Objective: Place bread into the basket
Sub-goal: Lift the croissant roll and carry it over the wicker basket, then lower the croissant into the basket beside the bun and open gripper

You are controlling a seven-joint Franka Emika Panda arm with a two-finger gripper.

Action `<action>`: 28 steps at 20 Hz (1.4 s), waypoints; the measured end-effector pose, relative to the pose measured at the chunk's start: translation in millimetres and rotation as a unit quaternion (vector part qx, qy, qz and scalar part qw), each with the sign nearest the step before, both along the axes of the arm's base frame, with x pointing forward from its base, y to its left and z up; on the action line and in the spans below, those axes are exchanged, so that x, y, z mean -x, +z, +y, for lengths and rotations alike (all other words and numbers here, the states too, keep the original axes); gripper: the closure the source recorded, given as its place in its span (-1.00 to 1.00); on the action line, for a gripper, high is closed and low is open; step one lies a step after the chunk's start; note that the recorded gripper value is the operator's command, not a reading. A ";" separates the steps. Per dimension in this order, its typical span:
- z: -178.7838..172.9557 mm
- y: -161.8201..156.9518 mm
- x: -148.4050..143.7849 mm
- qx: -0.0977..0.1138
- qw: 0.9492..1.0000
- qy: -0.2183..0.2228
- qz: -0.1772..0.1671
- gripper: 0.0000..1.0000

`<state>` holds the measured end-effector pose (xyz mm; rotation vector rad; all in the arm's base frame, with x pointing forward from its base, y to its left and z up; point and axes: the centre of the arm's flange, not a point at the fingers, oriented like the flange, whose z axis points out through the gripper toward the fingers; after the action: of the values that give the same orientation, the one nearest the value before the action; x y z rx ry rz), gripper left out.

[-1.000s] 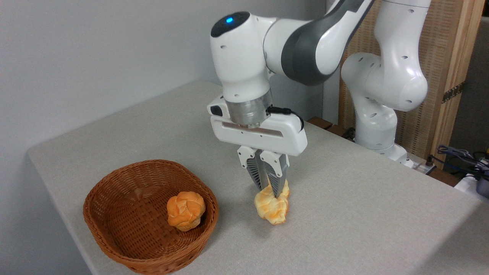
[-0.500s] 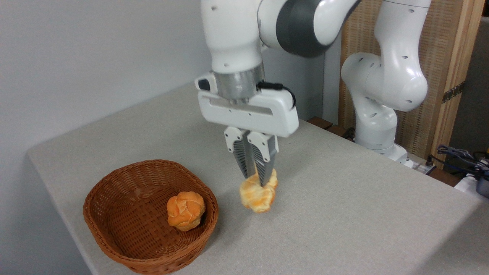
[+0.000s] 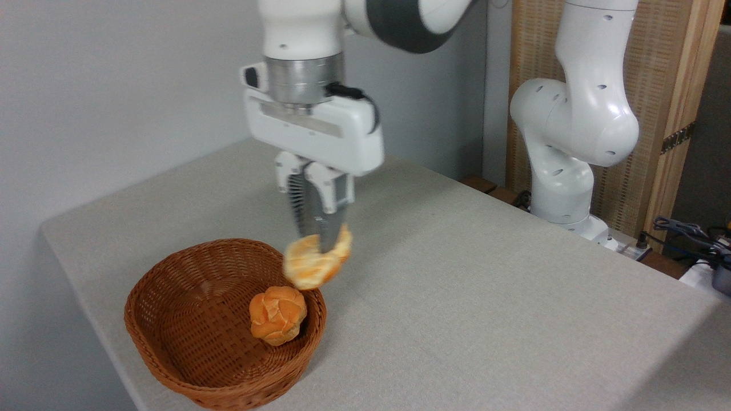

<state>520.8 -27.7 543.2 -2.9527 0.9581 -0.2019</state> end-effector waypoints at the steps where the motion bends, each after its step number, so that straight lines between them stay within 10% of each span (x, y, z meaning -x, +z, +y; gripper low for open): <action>1: -4.8 -1.4 -5.7 0.002 1.000 -0.003 -0.006 -0.26; 4: -23.6 -13.5 -25.0 0.007 1.000 -0.013 -0.026 -1.00; 28: -43.5 -25.3 -48.6 0.008 0.998 -0.025 -0.061 -1.00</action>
<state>569.4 -71.1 517.9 -2.8936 1.0198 -0.3872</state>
